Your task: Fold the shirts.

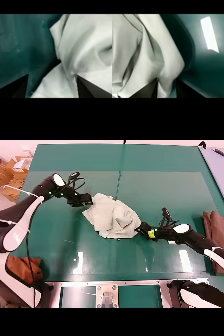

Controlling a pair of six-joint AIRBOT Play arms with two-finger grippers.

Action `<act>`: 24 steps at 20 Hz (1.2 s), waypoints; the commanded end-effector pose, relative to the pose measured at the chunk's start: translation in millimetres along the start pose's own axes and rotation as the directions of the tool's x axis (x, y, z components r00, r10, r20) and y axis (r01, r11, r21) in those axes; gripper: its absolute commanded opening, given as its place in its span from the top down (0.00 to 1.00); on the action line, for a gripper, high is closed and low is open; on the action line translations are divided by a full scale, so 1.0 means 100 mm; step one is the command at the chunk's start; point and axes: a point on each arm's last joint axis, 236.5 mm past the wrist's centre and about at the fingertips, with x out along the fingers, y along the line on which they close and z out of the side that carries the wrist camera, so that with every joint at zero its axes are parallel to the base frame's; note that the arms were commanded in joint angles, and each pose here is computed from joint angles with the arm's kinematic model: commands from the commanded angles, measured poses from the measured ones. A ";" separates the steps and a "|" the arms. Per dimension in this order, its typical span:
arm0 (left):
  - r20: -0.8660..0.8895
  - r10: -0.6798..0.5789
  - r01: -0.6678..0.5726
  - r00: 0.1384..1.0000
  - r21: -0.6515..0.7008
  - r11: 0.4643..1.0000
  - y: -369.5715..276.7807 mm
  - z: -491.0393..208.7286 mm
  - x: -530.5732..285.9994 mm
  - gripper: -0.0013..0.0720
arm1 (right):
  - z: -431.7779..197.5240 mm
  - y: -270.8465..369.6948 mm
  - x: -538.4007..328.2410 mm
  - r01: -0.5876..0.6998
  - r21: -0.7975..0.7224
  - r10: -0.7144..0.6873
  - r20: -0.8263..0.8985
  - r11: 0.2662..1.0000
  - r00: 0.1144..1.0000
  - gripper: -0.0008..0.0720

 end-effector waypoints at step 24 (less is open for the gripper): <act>-0.102 -0.222 0.226 0.970 0.035 0.973 -0.31 -0.21 -0.04 0.96 | 0.38 0.22 -0.05 -0.028 -0.123 0.036 0.068 0.992 0.997 0.96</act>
